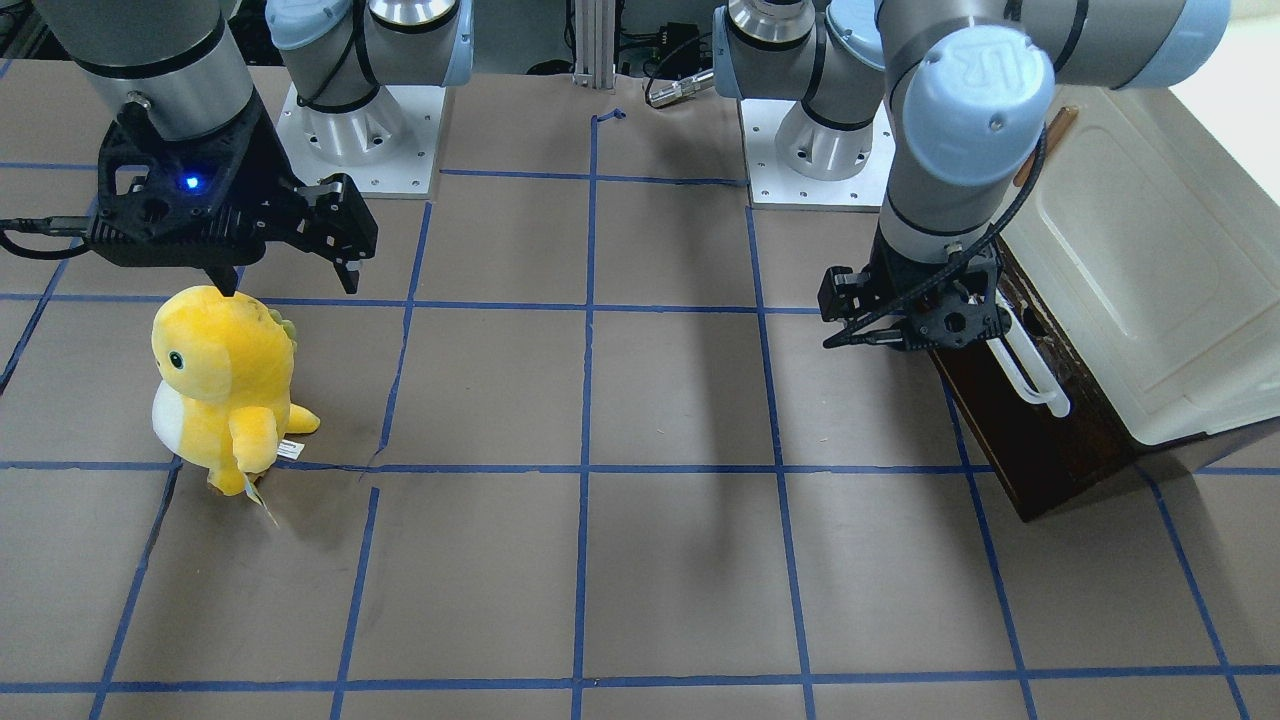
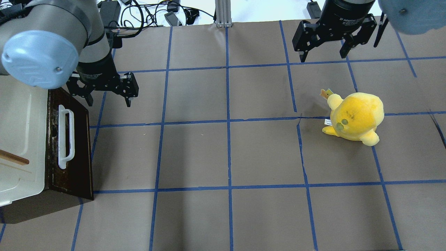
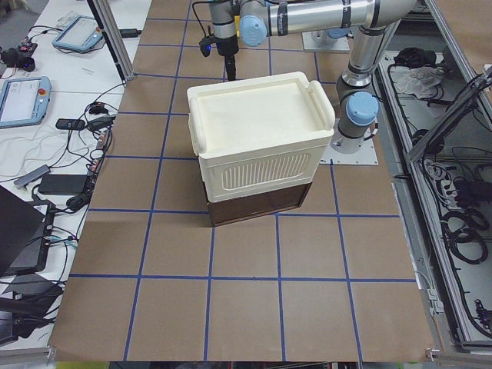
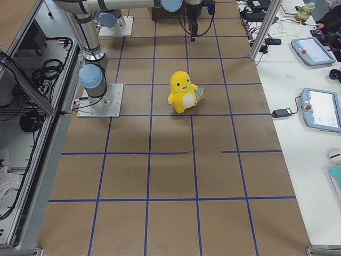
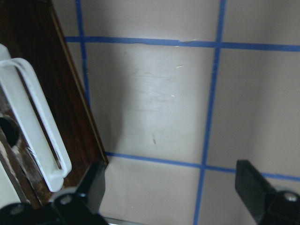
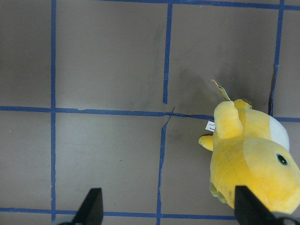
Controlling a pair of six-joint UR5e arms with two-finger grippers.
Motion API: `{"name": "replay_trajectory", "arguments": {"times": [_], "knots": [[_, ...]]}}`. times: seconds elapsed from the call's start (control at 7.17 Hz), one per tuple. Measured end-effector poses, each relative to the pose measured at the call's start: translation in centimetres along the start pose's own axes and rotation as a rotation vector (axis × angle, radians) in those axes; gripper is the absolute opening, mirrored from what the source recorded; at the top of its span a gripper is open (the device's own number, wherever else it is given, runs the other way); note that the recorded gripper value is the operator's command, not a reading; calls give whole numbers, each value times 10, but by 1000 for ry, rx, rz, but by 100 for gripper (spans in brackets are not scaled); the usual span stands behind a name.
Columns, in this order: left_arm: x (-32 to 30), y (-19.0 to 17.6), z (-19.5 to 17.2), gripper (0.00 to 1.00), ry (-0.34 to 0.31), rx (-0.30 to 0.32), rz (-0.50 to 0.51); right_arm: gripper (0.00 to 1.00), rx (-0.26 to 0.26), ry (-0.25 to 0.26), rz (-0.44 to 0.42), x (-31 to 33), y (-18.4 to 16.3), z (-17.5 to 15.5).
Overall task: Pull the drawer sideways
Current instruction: 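Lower the open left gripper around the white drawer handle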
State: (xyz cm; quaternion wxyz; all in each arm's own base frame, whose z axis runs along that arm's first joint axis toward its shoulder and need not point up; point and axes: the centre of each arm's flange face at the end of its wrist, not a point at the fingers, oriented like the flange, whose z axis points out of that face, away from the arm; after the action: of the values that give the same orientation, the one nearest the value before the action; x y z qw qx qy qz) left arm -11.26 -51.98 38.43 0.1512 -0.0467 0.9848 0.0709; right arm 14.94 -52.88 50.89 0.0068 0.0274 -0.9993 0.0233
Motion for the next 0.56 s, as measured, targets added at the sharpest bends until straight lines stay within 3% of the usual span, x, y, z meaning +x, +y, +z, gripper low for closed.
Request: {"name": "replay_trajectory", "arguments": {"times": [0.14, 0.56], "knots": [[5, -8, 28, 92, -78, -12, -17, 100, 0, 0, 0, 0, 0, 0], [13, -19, 79, 91, -204, -58, -64, 100, 0, 0, 0, 0, 0, 0]]}}
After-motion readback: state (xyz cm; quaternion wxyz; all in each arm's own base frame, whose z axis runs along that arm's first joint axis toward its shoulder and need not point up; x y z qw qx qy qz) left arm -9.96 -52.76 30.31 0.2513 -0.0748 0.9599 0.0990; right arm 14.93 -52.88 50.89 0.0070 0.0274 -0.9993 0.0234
